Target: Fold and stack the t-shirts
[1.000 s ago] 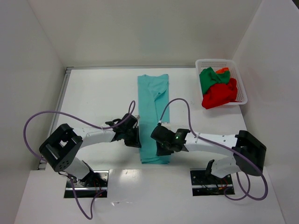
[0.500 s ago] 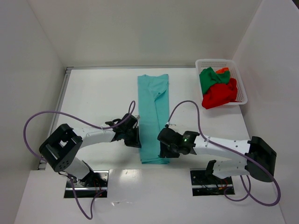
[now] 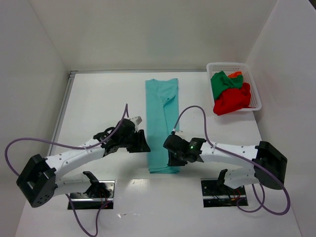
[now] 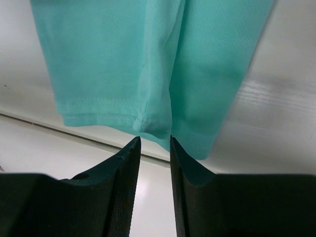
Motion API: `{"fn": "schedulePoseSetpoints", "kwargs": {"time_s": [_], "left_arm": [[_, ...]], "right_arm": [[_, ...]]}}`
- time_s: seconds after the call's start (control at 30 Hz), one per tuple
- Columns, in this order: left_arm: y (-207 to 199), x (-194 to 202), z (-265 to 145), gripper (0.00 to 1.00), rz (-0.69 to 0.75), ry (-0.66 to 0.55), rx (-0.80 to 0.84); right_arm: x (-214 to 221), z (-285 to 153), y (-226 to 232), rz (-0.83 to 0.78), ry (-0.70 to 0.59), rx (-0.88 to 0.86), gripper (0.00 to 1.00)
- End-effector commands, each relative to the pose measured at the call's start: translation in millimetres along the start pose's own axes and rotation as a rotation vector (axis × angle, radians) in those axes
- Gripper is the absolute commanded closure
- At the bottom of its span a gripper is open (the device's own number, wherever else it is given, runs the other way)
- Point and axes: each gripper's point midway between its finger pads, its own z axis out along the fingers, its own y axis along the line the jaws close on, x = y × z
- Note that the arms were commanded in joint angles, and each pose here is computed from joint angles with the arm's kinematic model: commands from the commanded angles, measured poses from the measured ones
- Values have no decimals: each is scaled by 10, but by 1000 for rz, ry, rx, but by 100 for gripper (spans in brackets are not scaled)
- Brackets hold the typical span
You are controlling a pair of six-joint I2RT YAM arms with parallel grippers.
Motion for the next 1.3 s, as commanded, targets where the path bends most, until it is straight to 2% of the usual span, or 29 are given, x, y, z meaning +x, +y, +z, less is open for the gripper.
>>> {"fn": "schedulePoseSetpoints", "kwargs": {"time_s": [0.0,0.33,0.4,0.53,0.63,0.73,0.97,1.27], "left_arm": [[23,111,-24,48,-47,11,16],[5,311,107,45,-35,94,43],[-40,326,130,47,-26,101,62],[-67,349,194,57,-21,121,68],[-77,423,247,57,-11,151,58],[-77,485,279,52,0,171,43],[-71,509,330,45,10,182,18],[38,518,350,46,12,175,-48]], "right_arm": [[-231,-52,263,-32,-81,-57,64],[-513,-165,476,-61,-160,-64,64],[-505,-139,470,-58,-168,-76,69],[-373,55,346,-57,-135,-51,90],[-240,186,235,-56,-87,-17,90],[-149,257,131,-62,-58,12,90],[-139,240,42,-46,-68,35,89],[-144,179,38,-35,-77,22,88]]}}
